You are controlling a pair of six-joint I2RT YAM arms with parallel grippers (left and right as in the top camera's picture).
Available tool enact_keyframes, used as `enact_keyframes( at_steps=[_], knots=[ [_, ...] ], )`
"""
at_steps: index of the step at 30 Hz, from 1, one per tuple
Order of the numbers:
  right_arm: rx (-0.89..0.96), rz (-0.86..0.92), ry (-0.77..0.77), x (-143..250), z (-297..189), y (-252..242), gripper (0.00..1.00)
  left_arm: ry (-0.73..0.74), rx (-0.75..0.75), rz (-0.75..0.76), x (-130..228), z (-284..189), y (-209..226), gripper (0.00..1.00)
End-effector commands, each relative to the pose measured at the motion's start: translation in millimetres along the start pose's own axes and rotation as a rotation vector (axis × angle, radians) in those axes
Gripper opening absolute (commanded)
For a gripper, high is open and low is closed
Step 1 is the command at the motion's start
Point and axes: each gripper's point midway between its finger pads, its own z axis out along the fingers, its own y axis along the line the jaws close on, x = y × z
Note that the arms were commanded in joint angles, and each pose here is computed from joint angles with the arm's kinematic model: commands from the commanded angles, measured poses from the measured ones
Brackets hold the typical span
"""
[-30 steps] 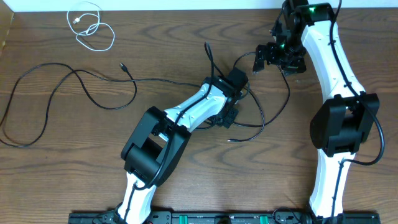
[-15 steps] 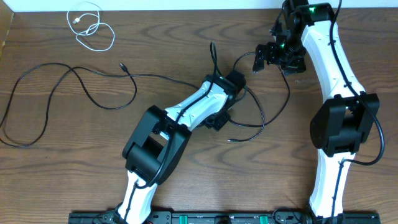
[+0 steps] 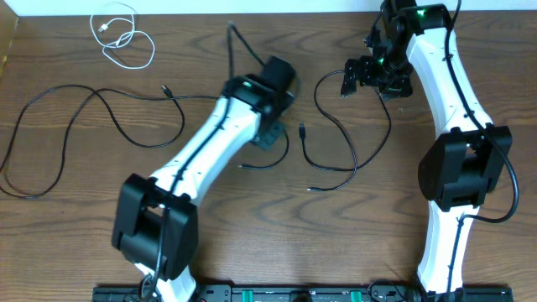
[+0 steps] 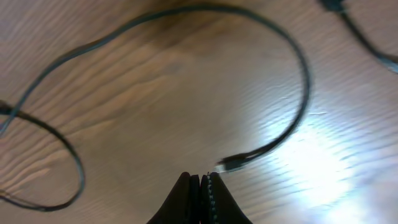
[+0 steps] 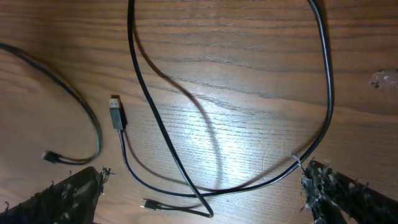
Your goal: Untangle cables
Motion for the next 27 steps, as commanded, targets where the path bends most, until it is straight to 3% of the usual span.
enact_keyframes(
  at_steps=[1,5,7,9,11,18,23,25,27],
  knots=[
    [-0.002,-0.025,-0.012,-2,-1,5,0.99,-0.003,-0.022,0.046,1,-3,19,0.07],
    [-0.003,-0.026,-0.018,-3,-1,5,0.99,-0.028,0.101,0.028,-2,-2,1,0.08],
    [-0.004,-0.027,-0.02,-4,-1,5,0.99,-0.036,0.173,0.007,-4,0,-14,0.27],
    [-0.004,-0.027,-0.02,-4,-1,5,0.99,-0.037,0.223,-0.03,-6,5,-25,0.62],
    [-0.004,-0.026,-0.02,-4,-1,5,0.99,-0.038,0.234,-0.061,-9,13,-30,0.72],
    [-0.004,-0.027,-0.017,-3,-1,6,0.99,-0.055,0.233,-0.252,-28,45,-32,0.72],
    [-0.003,-0.026,-0.013,-2,-1,5,0.99,-0.014,0.239,-0.279,-28,72,-40,0.72],
    [-0.003,-0.026,-0.013,-2,-1,5,0.99,0.009,0.242,-0.288,-26,79,-45,0.65],
    [-0.003,-0.026,-0.014,-2,-1,5,0.99,0.019,0.244,-0.293,-25,82,-50,0.65]
  ],
)
